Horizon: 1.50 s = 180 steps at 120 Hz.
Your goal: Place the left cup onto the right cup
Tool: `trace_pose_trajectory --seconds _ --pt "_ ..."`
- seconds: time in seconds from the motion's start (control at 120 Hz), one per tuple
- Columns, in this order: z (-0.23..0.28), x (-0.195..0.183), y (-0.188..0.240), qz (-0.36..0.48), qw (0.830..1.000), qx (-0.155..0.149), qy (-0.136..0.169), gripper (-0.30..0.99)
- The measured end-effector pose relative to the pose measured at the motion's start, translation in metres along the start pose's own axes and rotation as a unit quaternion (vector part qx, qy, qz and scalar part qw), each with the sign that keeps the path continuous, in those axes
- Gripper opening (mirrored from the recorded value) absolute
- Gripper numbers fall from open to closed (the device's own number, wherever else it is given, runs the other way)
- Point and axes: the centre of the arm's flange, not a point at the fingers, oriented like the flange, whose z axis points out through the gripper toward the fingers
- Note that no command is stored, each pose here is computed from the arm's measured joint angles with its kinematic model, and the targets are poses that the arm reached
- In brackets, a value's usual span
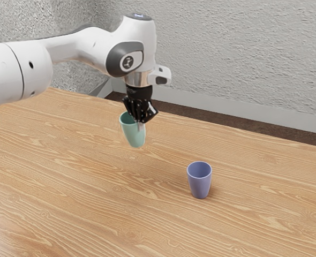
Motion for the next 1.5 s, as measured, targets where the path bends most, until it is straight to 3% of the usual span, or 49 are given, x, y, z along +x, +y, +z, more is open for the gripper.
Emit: trace_pose_trajectory --seconds 0.925,1.5 --pt "-0.015 -0.005 0.161 0.068 0.997 -0.028 0.011 -0.09" --pt "-0.012 0.003 0.175 0.052 0.998 -0.024 0.015 -0.09"
